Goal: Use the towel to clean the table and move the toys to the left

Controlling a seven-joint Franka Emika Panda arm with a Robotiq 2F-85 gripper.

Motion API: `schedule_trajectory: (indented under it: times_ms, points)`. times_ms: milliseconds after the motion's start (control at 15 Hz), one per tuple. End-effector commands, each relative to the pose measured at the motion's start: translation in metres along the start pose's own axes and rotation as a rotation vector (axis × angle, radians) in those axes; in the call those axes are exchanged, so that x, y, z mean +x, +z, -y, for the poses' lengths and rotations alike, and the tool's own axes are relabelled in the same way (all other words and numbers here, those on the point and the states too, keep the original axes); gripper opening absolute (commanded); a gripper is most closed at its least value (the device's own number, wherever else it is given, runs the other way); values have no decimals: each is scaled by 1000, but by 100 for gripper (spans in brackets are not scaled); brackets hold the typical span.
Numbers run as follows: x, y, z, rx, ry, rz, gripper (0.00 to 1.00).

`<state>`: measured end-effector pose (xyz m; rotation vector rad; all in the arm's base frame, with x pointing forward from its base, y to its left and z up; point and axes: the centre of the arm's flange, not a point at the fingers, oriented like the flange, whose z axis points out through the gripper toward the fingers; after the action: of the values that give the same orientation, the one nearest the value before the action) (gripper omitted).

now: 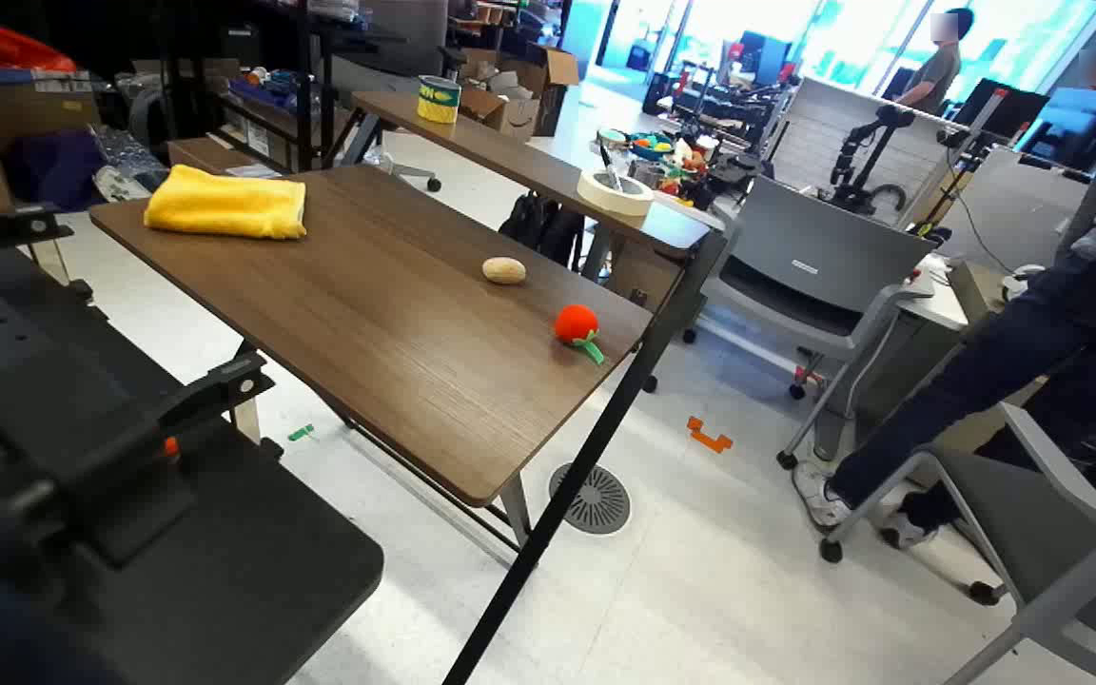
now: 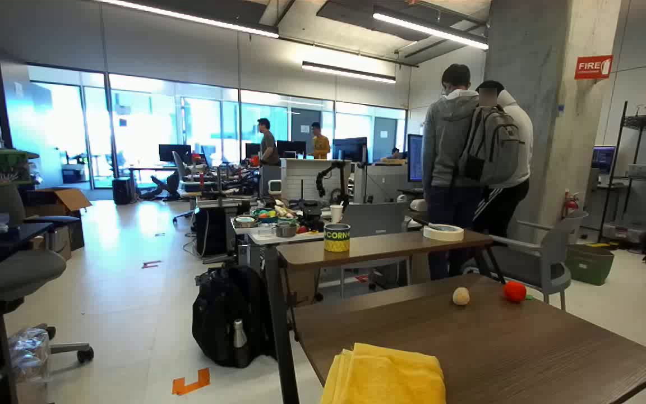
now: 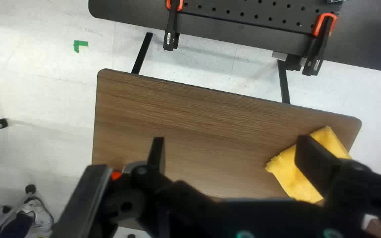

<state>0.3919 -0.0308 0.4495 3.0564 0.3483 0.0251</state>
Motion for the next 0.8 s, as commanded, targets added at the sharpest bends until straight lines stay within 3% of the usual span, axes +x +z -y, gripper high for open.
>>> schedule_trajectory:
  times_ms: [0, 200, 733]
  points:
    - [0, 0, 0, 0, 0, 0, 100]
    - [60, -6, -3, 48, 36, 14, 100]
    - [205, 32, 24, 146, 145, 226, 100]
